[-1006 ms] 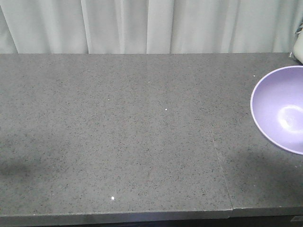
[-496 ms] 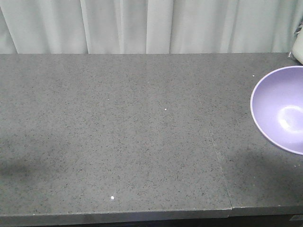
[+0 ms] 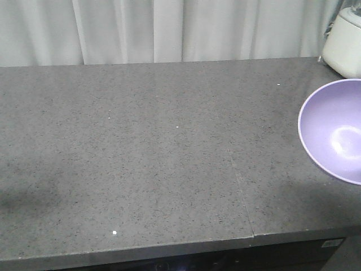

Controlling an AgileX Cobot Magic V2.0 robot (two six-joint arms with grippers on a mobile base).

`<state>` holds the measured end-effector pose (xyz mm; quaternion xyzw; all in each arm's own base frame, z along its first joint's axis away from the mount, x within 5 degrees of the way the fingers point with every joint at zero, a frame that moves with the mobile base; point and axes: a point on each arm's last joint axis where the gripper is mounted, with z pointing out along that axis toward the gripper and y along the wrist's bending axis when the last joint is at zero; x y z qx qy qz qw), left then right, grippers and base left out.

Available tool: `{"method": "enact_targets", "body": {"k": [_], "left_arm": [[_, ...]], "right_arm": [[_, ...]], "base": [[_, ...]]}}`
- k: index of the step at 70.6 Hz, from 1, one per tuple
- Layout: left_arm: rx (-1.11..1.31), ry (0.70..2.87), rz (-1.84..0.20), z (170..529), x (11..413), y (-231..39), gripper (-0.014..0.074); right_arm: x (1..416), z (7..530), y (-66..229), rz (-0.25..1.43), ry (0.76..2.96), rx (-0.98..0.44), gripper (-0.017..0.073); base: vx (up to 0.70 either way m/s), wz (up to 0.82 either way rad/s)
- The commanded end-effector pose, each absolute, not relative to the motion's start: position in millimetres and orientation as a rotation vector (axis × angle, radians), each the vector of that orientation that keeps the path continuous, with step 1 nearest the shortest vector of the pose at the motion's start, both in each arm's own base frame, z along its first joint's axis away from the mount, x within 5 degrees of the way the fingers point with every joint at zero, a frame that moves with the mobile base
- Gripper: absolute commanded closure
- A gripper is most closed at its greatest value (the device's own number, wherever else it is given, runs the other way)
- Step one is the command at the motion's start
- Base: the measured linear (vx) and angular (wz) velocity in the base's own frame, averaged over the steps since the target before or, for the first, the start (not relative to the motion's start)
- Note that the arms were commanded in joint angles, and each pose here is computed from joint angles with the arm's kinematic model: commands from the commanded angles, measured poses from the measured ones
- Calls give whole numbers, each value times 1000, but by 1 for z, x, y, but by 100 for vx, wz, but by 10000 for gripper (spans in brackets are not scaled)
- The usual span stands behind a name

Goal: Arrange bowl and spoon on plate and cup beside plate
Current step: 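Drive the base to the counter with the blue plate and cup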

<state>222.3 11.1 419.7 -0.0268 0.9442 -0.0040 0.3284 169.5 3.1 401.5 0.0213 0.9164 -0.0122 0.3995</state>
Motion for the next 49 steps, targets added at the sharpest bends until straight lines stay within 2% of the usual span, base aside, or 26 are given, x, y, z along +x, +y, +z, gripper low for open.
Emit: {"method": "enact_targets", "body": {"k": [1, 20, 49], "left_arm": [[-60, 2381, -21, 434, 218, 9, 600], [-60, 2381, -21, 434, 218, 9, 600], [-60, 2381, -21, 434, 218, 9, 600]], "right_arm": [[170, 416, 2, -33, 2220, 53, 565], [170, 416, 2, -33, 2220, 53, 565], [170, 416, 2, -33, 2220, 53, 565]], "base": [[-3, -25], [-3, -36], [-5, -52]]}}
